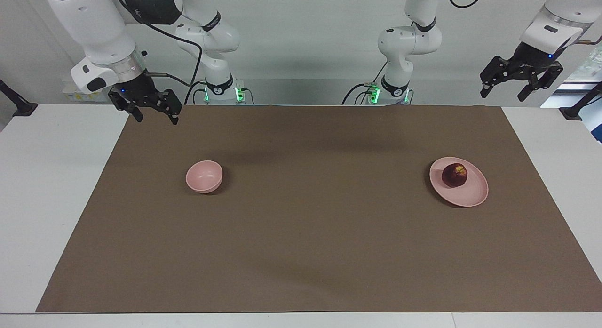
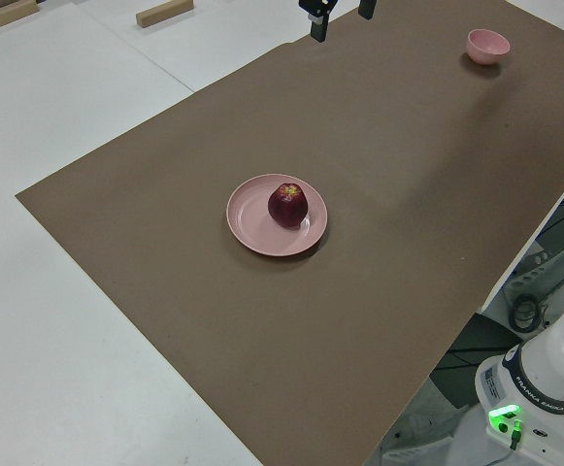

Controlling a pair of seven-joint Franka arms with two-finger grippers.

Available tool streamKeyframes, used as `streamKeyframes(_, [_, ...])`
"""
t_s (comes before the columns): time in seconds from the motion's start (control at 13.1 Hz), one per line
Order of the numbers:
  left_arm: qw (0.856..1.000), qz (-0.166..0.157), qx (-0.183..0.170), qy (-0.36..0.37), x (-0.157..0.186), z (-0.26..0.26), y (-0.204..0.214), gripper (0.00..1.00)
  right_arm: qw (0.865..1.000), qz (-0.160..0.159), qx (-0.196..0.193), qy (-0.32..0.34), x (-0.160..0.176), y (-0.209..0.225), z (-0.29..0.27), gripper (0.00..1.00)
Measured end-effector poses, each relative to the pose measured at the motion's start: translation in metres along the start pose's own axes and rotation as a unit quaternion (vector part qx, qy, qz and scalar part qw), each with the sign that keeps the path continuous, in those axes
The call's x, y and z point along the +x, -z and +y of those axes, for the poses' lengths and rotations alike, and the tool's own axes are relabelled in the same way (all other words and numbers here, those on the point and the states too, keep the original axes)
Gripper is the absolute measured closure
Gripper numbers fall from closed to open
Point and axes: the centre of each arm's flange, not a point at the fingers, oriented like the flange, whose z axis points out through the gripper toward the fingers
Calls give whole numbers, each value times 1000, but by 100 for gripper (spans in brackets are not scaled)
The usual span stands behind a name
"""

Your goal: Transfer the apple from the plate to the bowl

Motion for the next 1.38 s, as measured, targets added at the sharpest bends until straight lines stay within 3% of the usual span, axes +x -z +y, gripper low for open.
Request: streamKeyframes(1.38, [1000,-1,0,1,-2,-2,-1,0,1000,20,9,-9,-23,46,11,0])
